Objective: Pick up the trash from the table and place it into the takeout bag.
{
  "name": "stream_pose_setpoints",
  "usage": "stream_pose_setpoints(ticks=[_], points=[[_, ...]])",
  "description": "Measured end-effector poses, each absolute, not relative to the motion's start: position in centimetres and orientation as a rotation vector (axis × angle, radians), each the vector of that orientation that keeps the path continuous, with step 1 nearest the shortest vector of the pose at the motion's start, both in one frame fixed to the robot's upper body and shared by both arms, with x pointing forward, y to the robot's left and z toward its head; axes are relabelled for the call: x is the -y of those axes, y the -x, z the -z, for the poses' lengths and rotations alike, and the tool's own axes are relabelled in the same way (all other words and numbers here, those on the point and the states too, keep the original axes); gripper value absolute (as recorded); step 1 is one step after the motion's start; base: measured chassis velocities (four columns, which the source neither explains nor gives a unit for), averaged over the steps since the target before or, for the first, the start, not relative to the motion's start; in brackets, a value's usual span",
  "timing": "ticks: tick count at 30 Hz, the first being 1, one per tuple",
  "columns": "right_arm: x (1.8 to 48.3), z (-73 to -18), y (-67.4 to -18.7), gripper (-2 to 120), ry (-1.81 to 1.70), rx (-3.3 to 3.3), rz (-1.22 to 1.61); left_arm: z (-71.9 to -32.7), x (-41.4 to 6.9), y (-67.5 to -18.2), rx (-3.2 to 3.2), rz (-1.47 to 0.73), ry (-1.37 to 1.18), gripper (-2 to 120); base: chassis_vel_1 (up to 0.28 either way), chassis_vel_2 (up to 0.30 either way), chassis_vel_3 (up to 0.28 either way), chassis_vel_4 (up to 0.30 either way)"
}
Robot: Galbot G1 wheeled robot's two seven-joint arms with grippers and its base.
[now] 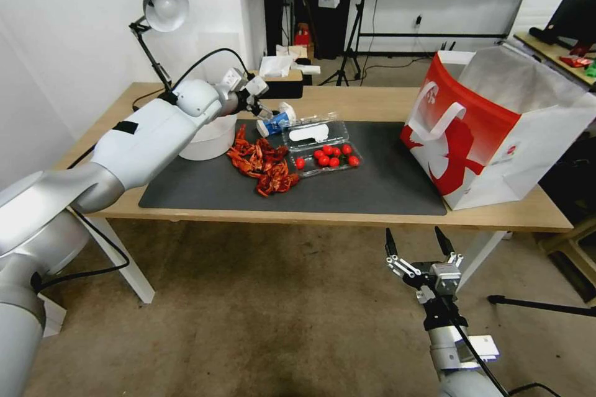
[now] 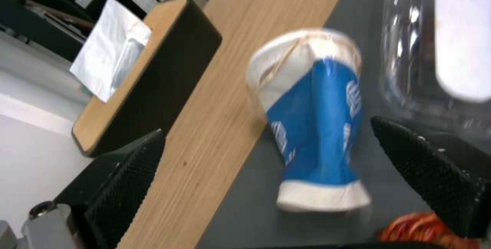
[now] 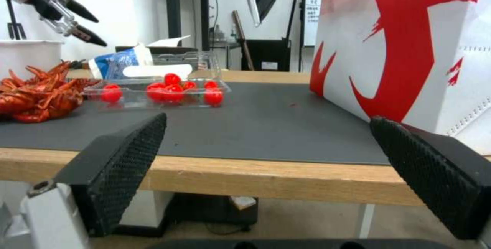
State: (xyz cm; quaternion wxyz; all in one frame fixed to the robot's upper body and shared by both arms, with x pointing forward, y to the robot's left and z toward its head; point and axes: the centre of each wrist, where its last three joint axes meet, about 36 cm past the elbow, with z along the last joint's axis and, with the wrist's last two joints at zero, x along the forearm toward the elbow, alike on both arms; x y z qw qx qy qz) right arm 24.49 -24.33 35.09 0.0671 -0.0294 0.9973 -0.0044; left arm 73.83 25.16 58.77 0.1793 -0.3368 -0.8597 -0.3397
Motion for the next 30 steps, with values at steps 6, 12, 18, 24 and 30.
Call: stream_pose_setpoints(ticks=[6,12,18,24,30], points=[[24.3,-35.0,-24.5,100,0.088,-3.003,0.011,-58.7,-26.0,-74.9,2.38,0.983,0.926,100,0.0,0.0,0.0,0.0],[24.4,-34.8,-24.4,100,0.084,-3.003,0.009,-58.4,-26.3,-75.1,2.359,0.988,0.932,100,0.0,0.0,0.0,0.0],[24.6,-34.6,-24.2,100,0.08,-3.002,0.009,-57.4,-26.2,-75.0,2.324,1.011,0.942,100,0.0,0.0,0.0,0.0],[24.6,-34.6,-24.2,100,0.081,-3.002,0.009,-56.9,-26.3,-75.2,2.312,1.019,0.947,100,0.0,0.0,0.0,0.0],[24.6,-34.6,-24.2,100,0.08,-3.003,0.01,-56.7,-26.1,-75.3,2.304,1.027,0.962,100,0.0,0.0,0.0,0.0]])
